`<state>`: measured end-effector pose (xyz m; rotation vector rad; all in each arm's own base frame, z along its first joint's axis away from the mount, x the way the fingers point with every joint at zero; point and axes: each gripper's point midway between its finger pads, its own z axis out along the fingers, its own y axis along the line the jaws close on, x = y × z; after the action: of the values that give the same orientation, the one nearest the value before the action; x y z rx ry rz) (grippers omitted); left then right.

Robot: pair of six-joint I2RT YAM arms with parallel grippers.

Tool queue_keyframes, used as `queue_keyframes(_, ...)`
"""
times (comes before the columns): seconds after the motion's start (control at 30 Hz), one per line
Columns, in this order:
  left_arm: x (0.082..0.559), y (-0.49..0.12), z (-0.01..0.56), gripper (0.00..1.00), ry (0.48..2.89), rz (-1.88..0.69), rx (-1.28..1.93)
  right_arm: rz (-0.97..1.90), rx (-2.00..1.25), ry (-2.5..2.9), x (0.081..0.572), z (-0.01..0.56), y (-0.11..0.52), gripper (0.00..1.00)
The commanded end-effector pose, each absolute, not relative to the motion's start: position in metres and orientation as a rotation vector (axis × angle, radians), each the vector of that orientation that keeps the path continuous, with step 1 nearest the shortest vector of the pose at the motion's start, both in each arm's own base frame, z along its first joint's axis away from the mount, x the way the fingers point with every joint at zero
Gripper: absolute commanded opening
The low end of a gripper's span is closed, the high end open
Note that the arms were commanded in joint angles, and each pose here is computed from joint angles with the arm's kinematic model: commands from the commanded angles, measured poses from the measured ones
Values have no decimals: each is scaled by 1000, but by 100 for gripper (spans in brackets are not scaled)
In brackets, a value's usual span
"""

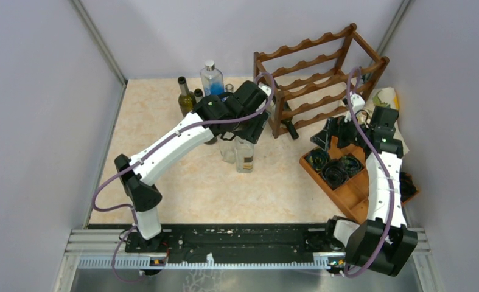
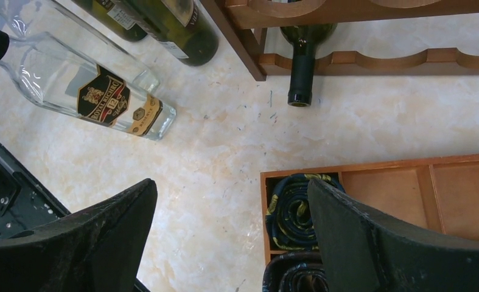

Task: Put the wine bottle on the wine rack
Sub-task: Pick up the wine bottle from the center of the board.

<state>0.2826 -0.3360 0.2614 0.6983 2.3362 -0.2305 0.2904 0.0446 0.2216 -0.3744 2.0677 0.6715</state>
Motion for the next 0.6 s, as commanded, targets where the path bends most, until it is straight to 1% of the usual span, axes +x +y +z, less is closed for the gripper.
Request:
queue_keyframes(0.0, 281, -340, 257, 64, 2351, -256, 704, 662, -403, 1999, 296, 235, 45, 92)
queue_keyframes(0.1, 280, -336, 248, 61, 2373, -227, 715, 669, -397, 1991, 294, 234, 47, 92)
queue_keyframes(0.13, 280, -336, 245, 58, 2380, -221, 718, 675, -398, 1994, 294, 234, 47, 92)
queue_keyframes(0.17, 279, -336, 243, 54, 2385, -220, 719, 674, -401, 1995, 293, 235, 47, 92)
queue_keyframes(0.2, 279, -336, 241, 45, 2388, -219, 721, 674, -403, 1995, 293, 235, 47, 92)
queue_keyframes(0.23, 279, -336, 241, 33, 2390, -220, 723, 674, -405, 1997, 293, 235, 48, 92)
queue_keyframes(0.3, 277, -340, 244, 14, 2387, -250, 732, 681, -408, 2000, 292, 235, 48, 92)
queue_keyframes(0.37, 272, -345, 253, 0, 2375, -312, 756, 689, -414, 2002, 290, 237, 49, 92)
queue_keyframes(0.5, 254, -363, 282, 0, 2294, -524, 816, 685, -443, 2008, 284, 241, 51, 92)
queue_keyframes(0.57, 243, -374, 301, 0, 2208, -643, 859, 685, -456, 2010, 281, 243, 52, 92)
